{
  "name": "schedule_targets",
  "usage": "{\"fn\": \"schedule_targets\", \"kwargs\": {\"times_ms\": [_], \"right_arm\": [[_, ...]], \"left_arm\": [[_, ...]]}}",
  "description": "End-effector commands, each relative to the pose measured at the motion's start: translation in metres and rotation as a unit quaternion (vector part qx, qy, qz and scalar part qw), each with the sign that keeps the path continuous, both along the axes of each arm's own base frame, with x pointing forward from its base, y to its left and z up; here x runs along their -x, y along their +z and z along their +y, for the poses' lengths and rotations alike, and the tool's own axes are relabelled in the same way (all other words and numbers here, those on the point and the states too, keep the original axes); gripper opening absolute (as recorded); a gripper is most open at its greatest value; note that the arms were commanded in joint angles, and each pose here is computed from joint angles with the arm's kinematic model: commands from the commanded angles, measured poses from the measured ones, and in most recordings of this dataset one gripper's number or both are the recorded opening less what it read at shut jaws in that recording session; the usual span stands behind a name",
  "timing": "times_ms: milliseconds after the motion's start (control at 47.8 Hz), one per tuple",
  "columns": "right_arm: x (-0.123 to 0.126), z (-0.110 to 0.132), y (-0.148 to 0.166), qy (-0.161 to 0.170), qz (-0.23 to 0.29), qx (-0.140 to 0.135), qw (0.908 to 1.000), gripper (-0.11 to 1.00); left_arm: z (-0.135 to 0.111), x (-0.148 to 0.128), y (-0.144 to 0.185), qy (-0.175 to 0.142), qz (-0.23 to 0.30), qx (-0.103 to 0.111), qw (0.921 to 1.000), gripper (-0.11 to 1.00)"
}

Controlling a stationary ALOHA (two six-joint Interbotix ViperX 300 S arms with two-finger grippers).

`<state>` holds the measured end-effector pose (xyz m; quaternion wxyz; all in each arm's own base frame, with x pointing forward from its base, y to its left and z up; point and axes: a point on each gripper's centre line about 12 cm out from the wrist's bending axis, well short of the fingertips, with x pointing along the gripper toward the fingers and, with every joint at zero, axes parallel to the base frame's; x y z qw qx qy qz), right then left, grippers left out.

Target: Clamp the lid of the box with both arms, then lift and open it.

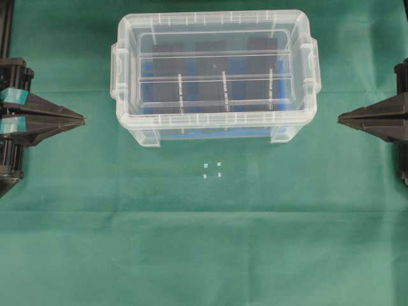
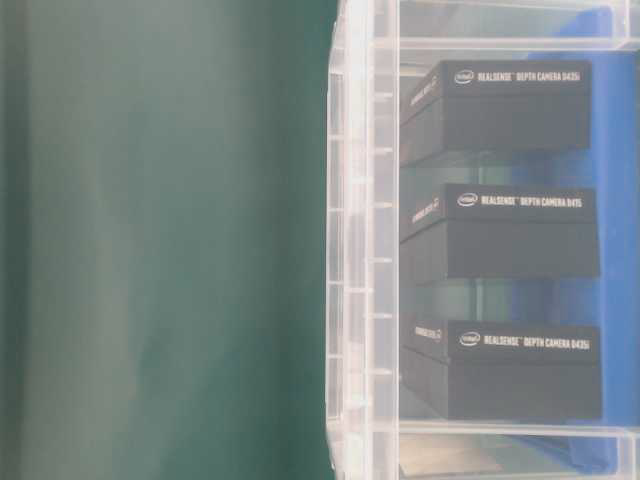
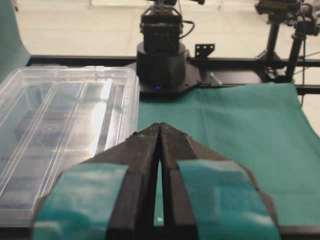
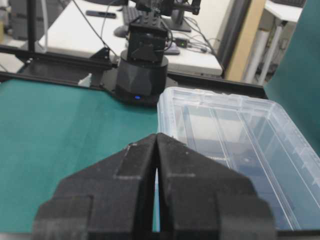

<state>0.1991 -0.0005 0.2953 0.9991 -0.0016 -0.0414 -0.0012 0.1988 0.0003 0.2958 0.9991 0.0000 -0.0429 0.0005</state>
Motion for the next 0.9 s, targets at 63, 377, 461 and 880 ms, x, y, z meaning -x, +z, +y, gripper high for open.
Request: {"fn": "schedule_targets", "kwargs": {"times_ms": [63, 377, 461, 880], "right_arm": [[-0.004, 0.0, 0.002, 0.0, 0.013, -0.002, 0.9999, 0.0], [-0.008, -0.002, 0.006, -0.004, 0.033, -0.002, 0.9994, 0.0], [-0.009, -0.006, 0.008, -0.015, 0.029, -0.003, 0.9995, 0.0], [-0.006, -0.056, 0.021, -0.132, 0.026, -0.003, 0.991, 0.0]], "left_arm": [[-0.002, -0.005, 0.003, -0.005, 0.01, -0.01, 0.9999, 0.01], [-0.001, -0.006, 0.006, -0.002, 0.006, -0.01, 0.9999, 0.01], [0.002, -0.006, 0.007, 0.006, 0.005, -0.011, 0.9999, 0.01], [0.04, -0.003, 0.014, 0.099, 0.0, -0.012, 0.9951, 0.01]]}}
